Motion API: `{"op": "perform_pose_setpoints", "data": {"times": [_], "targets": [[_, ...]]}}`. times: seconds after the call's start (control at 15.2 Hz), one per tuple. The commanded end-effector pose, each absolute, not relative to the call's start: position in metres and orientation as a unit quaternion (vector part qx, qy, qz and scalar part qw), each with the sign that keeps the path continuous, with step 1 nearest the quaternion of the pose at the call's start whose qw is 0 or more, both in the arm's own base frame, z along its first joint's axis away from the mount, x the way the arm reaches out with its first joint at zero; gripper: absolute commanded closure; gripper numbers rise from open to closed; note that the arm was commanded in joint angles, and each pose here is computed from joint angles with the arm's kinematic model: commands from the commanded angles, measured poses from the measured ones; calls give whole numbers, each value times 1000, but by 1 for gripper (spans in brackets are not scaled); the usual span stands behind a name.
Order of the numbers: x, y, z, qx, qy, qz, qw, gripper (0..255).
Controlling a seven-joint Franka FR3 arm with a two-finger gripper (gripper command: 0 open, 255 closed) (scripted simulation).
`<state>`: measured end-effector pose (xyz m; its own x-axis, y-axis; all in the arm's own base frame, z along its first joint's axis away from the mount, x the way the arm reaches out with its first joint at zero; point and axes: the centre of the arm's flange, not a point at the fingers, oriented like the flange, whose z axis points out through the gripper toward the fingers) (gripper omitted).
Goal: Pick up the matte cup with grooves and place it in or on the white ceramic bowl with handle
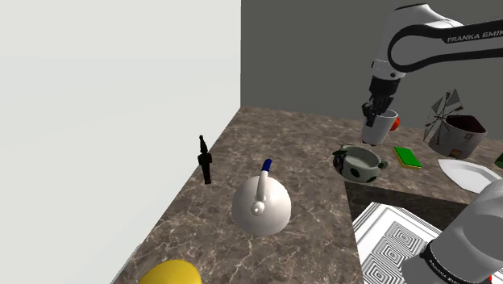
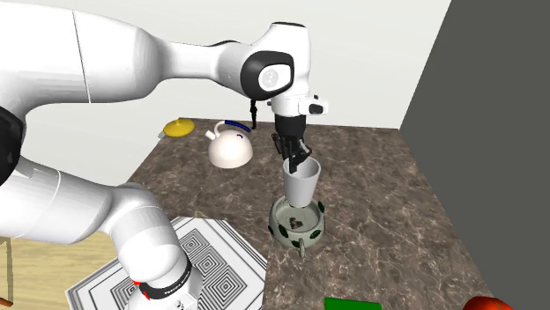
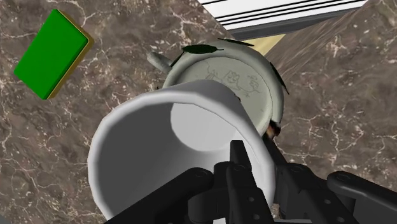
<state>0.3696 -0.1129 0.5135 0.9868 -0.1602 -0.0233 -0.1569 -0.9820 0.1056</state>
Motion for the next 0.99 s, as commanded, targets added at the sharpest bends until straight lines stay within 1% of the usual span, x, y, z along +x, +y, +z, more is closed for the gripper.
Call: {"op": "perform_pose_setpoints", "data": {"times": [0.0,0.46,0.92], "targets": [[370,-113,503,995,-80,-15,52,255],[370,-113,461,995,-80,-15,52,255],[370,-113,461,995,-80,-15,52,255]]}}
